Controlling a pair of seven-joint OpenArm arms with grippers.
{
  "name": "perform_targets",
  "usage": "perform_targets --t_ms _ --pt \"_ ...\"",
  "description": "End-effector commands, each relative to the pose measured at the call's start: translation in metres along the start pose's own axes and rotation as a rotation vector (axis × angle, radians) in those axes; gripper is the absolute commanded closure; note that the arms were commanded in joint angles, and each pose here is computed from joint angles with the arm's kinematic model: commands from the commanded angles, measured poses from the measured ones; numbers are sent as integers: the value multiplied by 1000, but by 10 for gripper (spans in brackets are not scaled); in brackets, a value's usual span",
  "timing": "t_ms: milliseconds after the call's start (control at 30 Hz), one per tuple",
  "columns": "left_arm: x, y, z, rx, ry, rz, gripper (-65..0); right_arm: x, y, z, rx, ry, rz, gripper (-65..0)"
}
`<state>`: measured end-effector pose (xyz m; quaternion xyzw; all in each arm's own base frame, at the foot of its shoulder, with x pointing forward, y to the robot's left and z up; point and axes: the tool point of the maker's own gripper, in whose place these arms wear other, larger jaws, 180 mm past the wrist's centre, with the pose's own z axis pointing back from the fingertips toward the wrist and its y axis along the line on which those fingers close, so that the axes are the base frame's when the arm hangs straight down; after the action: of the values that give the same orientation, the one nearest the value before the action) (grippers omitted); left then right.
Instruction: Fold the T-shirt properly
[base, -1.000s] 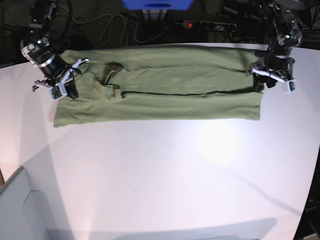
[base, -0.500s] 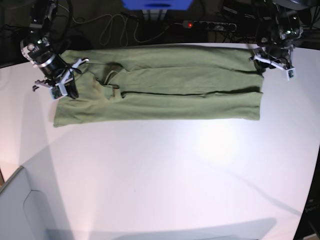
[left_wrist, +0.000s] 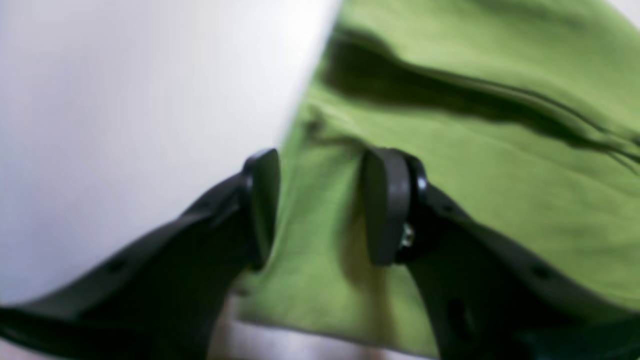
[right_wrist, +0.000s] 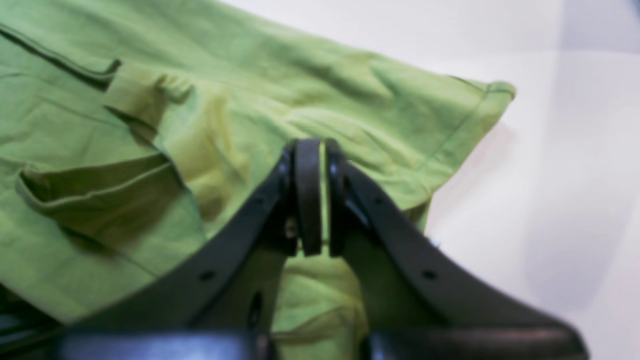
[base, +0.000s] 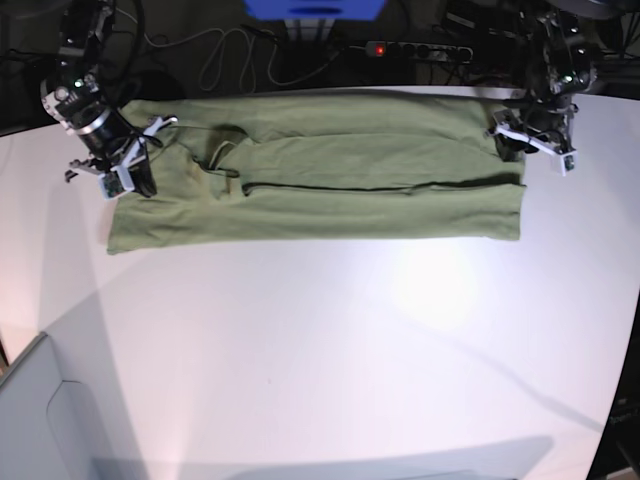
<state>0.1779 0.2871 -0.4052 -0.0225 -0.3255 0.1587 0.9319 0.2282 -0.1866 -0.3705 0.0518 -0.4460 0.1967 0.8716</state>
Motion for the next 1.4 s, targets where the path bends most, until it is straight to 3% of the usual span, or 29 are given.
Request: perform_targets --t_ms 0,367,700,1000,1367 --pt "11 2 3 2 -32 -18 -268 12 -3 3 3 -46 15 -5" --pt "-4 17 -9 32 15 21 -268 11 -3 3 2 -41 15 -5" --pt "4 12 -6 19 -8 16 -271 11 -3 3 2 -41 15 -5" --pt "44 -19 14 -40 -132 -41 -271 11 -3 3 2 -42 15 -5" --pt "92 -14 12 -20 -256 18 -272 10 -3 3 2 -40 16 -5"
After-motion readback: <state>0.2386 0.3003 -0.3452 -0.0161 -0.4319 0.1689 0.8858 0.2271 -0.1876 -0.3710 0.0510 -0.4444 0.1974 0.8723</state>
